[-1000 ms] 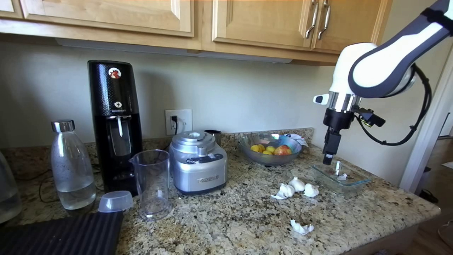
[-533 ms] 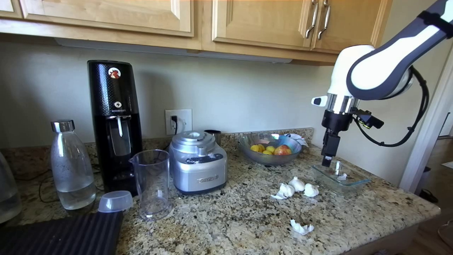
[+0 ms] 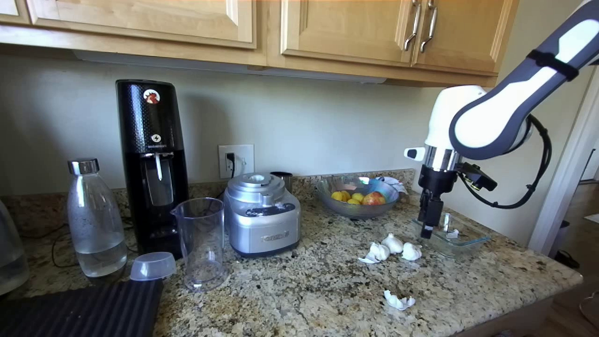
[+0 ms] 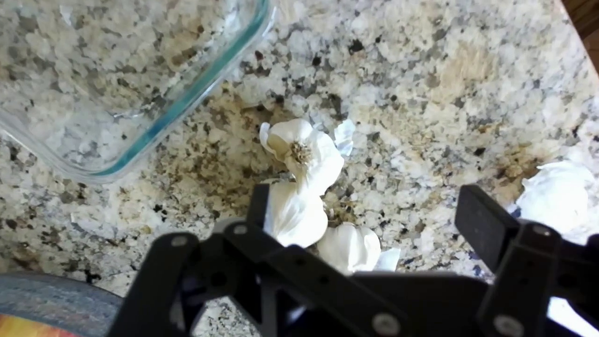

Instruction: Pick up all the garlic cloves from the countertop and put them in the glass bowl.

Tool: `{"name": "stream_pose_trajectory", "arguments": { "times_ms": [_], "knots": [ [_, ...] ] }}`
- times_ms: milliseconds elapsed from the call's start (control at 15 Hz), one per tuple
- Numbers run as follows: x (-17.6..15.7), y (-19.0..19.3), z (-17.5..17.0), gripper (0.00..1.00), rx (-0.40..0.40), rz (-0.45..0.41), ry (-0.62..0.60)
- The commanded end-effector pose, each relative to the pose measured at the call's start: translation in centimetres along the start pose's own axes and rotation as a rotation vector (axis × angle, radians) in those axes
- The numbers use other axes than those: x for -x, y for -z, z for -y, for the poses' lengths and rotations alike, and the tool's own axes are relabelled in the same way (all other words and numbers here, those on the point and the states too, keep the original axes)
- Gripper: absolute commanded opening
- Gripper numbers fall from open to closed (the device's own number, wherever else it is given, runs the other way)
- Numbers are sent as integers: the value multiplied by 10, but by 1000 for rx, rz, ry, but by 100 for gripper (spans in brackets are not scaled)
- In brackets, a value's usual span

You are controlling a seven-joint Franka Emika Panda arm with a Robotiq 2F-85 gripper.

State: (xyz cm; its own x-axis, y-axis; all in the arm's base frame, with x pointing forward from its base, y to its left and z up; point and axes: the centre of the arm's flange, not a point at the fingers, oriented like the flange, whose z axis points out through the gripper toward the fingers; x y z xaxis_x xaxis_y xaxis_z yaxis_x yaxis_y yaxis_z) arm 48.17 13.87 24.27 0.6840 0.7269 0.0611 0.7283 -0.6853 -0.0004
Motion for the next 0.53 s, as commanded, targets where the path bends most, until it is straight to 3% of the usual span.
{"name": "stream_pose_trajectory", "arguments": {
  "times_ms": [0, 467],
  "knots": [
    [-3, -28, -5, 100, 30, -5, 68],
    [-5, -70, -2, 100, 67, 12, 196]
  ]
}}
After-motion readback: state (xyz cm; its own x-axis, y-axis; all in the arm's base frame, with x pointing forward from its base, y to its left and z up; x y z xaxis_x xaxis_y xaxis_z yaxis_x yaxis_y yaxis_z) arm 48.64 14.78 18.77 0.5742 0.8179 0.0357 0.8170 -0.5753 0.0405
